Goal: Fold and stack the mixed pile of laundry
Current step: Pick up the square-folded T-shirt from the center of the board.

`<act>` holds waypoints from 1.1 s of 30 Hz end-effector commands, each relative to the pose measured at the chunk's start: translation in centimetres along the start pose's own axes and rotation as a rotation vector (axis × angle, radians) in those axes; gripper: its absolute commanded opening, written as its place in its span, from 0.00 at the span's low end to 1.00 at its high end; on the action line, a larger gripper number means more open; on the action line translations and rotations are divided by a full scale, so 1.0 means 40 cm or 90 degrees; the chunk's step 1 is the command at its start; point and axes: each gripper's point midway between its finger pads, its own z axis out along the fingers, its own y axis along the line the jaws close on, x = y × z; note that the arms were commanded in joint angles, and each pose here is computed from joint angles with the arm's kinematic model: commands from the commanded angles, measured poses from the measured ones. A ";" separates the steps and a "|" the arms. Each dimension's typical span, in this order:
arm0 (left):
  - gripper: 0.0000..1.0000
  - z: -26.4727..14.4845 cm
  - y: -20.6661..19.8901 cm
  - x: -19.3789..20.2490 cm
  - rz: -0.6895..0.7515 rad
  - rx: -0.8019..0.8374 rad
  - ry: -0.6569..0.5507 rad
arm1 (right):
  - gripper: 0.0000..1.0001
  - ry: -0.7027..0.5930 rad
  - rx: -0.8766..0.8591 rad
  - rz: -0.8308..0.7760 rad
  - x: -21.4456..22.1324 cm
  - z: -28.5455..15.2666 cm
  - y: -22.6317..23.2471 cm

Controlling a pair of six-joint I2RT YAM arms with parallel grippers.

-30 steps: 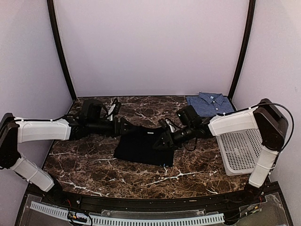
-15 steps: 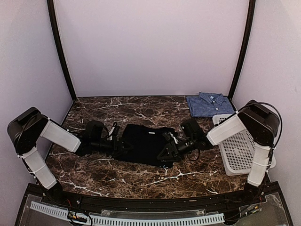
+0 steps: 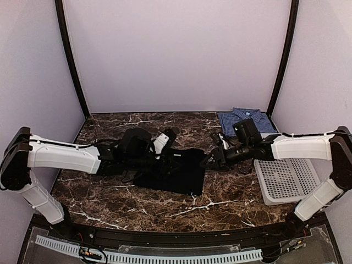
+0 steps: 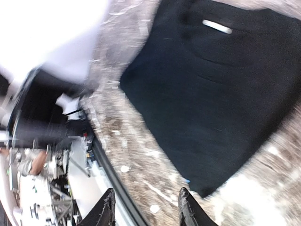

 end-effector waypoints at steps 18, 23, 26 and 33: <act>0.36 0.293 -0.198 0.262 0.499 0.011 0.177 | 0.43 -0.014 0.112 0.146 0.100 -0.054 -0.169; 0.32 0.301 -0.193 0.271 0.508 0.007 0.185 | 0.43 -0.014 0.106 0.149 0.104 -0.051 -0.170; 0.34 0.276 -0.223 0.241 0.521 0.020 0.162 | 0.43 -0.012 0.105 0.150 0.107 -0.050 -0.172; 0.37 0.207 -0.251 0.111 0.480 0.016 0.068 | 0.43 -0.009 0.098 0.152 0.111 -0.040 -0.179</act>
